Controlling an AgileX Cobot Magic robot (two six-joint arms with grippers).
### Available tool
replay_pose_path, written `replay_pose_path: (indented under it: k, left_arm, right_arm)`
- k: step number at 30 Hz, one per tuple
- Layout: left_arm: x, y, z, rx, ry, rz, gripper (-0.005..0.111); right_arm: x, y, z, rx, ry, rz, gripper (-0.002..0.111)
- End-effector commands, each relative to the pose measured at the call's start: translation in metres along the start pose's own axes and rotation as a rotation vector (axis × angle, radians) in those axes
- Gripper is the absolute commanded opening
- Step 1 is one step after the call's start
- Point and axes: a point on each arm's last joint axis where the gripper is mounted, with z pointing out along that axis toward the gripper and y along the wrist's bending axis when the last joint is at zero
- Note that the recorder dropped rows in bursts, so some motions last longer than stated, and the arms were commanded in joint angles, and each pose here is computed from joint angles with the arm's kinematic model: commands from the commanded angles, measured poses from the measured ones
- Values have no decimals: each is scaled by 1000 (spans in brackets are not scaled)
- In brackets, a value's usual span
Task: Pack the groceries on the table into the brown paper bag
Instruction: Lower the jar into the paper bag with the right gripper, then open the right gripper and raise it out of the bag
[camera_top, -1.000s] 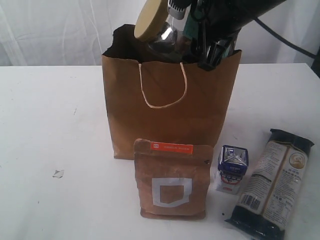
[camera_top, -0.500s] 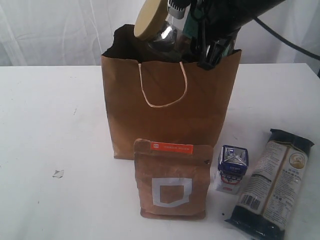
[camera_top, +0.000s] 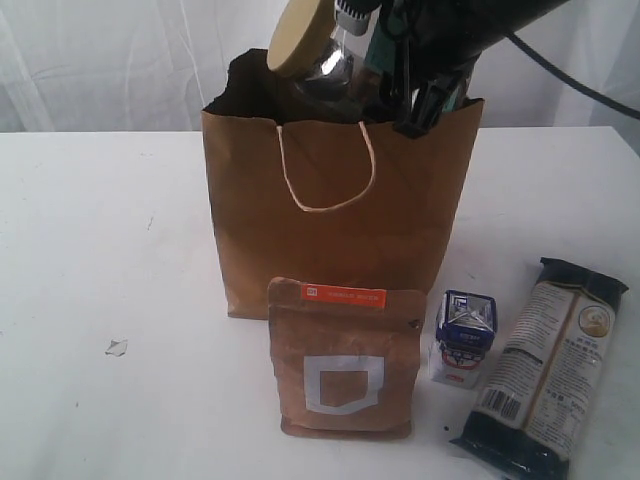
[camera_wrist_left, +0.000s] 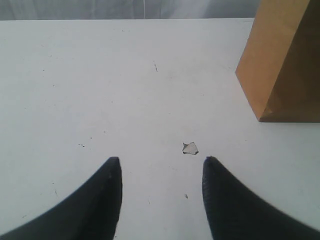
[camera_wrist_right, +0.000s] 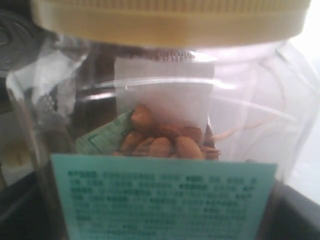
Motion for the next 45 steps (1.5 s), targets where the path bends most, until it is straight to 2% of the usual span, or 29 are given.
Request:
replay_pose_path:
  k: [1, 3, 5, 26, 34, 45]
  left_arm:
    - [1, 0, 0, 1, 3, -7, 53]
    - [1, 0, 0, 1, 3, -7, 53]
    - [1, 0, 0, 1, 3, -7, 53]
    - [1, 0, 0, 1, 3, -7, 53]
    - [1, 0, 0, 1, 3, -7, 53]
    - [1, 0, 0, 1, 3, -7, 53]
  right_arm:
    - [-5, -7, -7, 56, -39, 27, 65]
    - [-6, -9, -8, 68, -47, 56, 78]
    - [-6, -9, -8, 76, -52, 56, 85]
    - [-5, -7, -7, 54, -47, 62, 85]
    - [-8, -11, -11, 87, -74, 87, 97]
    - [-8, -9, -19, 74, -60, 81, 97]
